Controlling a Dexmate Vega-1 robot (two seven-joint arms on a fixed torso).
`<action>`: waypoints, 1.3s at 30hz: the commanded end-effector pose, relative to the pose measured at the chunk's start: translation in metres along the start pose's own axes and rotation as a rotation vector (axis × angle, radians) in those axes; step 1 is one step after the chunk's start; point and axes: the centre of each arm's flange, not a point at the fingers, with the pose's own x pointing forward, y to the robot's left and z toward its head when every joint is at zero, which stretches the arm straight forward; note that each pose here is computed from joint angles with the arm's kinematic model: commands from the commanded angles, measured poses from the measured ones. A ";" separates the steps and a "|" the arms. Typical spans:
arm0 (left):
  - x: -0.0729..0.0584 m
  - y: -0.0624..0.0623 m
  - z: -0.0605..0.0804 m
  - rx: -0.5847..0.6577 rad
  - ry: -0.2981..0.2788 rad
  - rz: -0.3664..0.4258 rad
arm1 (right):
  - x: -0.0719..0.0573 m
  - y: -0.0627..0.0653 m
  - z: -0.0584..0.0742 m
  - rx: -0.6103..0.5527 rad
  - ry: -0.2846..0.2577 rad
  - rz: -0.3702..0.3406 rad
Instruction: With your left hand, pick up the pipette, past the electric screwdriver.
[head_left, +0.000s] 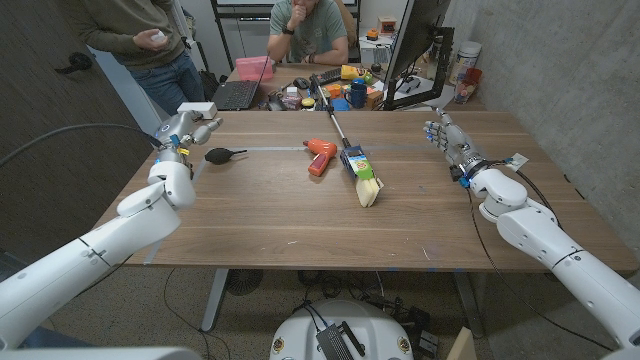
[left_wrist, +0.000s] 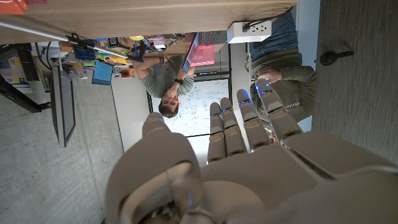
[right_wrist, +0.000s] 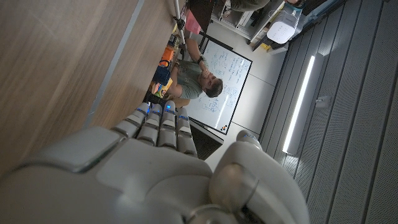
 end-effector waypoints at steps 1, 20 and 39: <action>0.014 -0.007 -0.011 0.045 0.026 0.017 | 0.012 0.007 0.003 -0.015 0.015 0.007; 0.014 -0.005 -0.017 0.044 0.042 0.030 | 0.011 0.009 0.006 -0.011 0.010 0.009; 0.017 -0.005 -0.019 0.037 0.066 0.007 | 0.003 0.013 0.003 -0.010 0.017 0.010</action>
